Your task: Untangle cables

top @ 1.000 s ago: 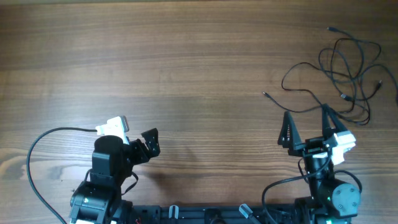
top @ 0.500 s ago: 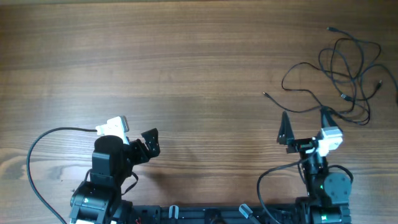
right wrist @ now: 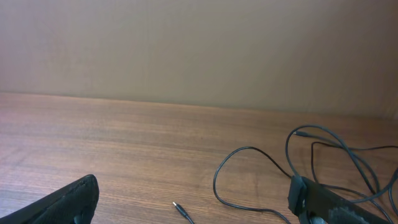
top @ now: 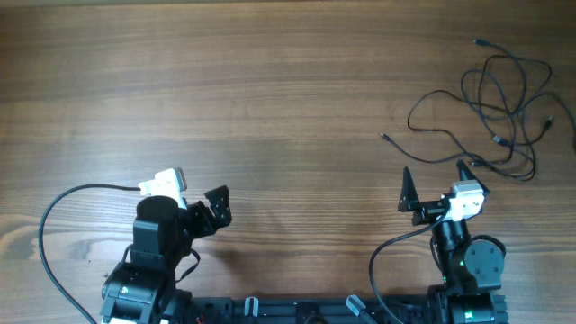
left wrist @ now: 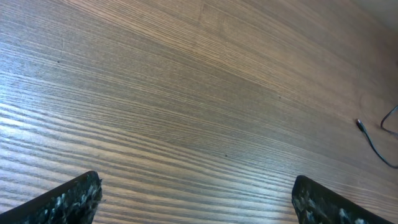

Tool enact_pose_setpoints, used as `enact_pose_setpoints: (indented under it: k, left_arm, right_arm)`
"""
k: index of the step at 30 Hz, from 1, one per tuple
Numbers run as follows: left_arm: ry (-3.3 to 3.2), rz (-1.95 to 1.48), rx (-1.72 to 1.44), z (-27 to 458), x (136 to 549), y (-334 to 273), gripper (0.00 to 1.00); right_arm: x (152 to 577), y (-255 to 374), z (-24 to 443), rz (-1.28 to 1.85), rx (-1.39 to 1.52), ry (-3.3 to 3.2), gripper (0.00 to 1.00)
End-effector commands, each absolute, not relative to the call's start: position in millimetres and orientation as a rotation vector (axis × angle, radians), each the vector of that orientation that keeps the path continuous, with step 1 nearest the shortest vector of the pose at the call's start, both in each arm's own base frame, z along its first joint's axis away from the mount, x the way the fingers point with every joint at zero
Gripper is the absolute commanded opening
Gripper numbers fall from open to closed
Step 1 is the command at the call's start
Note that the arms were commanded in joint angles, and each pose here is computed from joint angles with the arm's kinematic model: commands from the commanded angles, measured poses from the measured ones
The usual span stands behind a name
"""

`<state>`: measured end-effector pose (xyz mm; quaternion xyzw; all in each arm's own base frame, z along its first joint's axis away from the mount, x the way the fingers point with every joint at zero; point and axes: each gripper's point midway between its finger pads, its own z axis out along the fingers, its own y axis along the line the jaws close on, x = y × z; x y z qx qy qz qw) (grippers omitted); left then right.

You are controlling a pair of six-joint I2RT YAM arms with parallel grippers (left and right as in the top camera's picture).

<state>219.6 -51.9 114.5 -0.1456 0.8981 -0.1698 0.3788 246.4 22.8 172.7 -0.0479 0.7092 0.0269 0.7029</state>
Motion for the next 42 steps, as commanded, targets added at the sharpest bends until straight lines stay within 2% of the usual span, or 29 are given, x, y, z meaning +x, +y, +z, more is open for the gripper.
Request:
enact_pose_setpoints:
  k: [1,29,35,42]
  left_arm:
    - [2.299,-0.433,-0.387,110.7,218.9,-51.0,1.00]
    - [2.251,-0.423,-0.383,106.5,209.0,-45.7,1.00]
    - [1.884,-0.486,-0.286,137.0,229.3,-45.6,1.00]
    - [1.558,-0.318,0.002,202.2,236.1,-46.6,1.00]
  right_arm:
    - [245.7,22.3,175.3,0.047,-0.119,1.564,1.00]
    - [245.7,22.4,175.3,0.047,-0.119,1.564,1.00]
    - [245.7,22.4,175.3,0.047,-0.119,1.564,1.00]
    - [245.7,22.4,175.3,0.047,-0.119,1.564,1.00]
